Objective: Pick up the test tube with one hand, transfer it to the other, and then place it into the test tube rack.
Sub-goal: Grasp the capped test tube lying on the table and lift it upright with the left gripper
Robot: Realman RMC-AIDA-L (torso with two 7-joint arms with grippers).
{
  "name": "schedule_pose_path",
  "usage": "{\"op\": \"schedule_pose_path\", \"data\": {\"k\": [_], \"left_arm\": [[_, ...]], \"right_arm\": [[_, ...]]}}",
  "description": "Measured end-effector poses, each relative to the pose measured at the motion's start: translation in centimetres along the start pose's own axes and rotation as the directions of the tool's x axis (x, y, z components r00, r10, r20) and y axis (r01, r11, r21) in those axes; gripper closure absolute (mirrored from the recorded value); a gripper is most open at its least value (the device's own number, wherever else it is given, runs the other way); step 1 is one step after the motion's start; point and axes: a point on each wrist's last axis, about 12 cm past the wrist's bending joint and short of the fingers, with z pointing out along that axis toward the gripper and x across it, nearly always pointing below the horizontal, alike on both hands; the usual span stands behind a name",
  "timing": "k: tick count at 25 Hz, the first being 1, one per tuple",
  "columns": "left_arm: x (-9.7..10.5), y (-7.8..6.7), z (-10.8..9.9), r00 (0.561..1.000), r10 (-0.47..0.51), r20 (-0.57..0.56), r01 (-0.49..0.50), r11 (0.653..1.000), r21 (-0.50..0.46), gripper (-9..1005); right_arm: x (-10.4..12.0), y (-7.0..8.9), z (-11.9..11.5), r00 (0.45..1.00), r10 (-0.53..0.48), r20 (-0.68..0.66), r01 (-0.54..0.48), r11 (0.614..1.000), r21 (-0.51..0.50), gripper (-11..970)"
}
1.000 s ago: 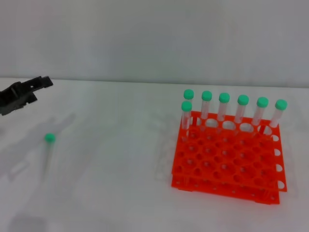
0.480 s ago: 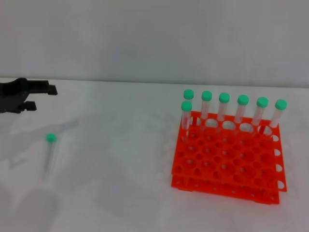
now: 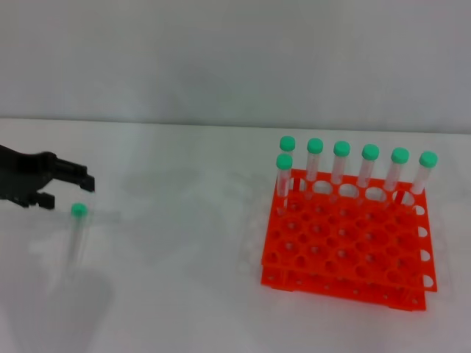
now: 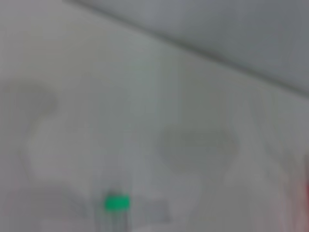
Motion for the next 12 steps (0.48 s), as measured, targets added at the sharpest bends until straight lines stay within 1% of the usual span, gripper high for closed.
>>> {"op": "schedule_pose_path", "data": {"k": [6,10,12], "left_arm": [[0.5,-1.4,1.6,0.984,-0.025,-0.177,0.014,0.998,-0.062,174],[1.0,-2.2,2.9,0.965,-0.036,-0.26,0.017,0.997,-0.076,176],[1.2,-2.2,3.1,0.959,-0.043,-0.28,0.015,0.995,-0.101,178]], "right_arm": [[0.0,0.0,0.0,1.0,-0.013,0.001,0.013,1.0,0.0,263],[-0.1,0.0,0.2,0.999,-0.033,0.005,0.033,0.999,-0.002,263],[-0.1,0.1,0.3,0.999,-0.035,0.006,0.035,0.999,-0.003,263]]}}
